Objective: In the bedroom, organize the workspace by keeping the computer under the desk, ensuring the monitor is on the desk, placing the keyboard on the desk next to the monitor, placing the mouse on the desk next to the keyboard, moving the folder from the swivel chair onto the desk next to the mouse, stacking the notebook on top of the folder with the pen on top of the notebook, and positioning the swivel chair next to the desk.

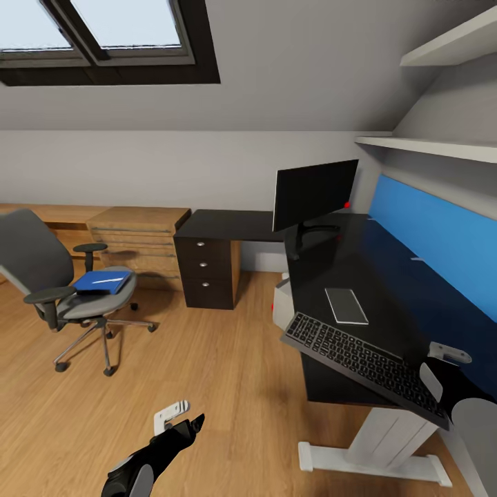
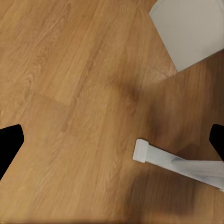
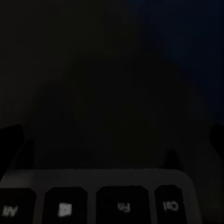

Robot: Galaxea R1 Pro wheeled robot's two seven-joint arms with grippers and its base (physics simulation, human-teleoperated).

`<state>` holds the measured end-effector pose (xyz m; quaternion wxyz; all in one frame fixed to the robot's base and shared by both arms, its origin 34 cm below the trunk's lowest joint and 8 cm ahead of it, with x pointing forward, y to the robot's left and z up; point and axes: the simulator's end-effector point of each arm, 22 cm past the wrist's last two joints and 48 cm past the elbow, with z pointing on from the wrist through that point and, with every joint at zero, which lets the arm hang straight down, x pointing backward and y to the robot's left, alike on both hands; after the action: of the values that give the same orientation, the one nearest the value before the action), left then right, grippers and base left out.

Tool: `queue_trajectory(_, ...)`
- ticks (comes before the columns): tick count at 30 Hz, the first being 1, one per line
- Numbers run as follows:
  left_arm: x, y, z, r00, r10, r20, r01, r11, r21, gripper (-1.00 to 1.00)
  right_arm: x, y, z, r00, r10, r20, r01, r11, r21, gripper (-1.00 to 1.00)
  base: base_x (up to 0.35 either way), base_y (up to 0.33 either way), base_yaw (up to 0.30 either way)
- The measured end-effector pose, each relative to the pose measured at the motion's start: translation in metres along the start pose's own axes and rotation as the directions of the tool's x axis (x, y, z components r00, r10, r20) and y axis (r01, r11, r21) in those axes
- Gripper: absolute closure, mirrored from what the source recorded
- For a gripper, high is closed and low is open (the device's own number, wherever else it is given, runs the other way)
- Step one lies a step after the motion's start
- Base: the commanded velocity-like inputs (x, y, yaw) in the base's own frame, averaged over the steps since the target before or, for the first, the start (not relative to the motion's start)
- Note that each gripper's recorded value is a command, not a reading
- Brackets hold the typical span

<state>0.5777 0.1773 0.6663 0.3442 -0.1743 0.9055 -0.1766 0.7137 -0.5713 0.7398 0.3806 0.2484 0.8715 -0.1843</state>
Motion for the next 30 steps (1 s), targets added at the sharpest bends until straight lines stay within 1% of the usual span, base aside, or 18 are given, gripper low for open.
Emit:
queue_trajectory(8,0.0001,0.0001,0.0002,1.0,0.0,0.0,0.0,1.0,0.0,-1.0,0.0,0.0001,0.0002,1.0,0.0,0.0,0.0,1.0,0.0,-1.0,-0.142,0.024,0.0)
queue_trajectory(30,0.0021,0.0004,0.0005,1.0,-0.002,-0.004,0.002,1.0,-0.001,-1.0,0.0003,0.0006,-0.0001,1.0,-0.002,0.0,0.002,1.0,-0.001,-1.0,-0.059,0.045,0.0)
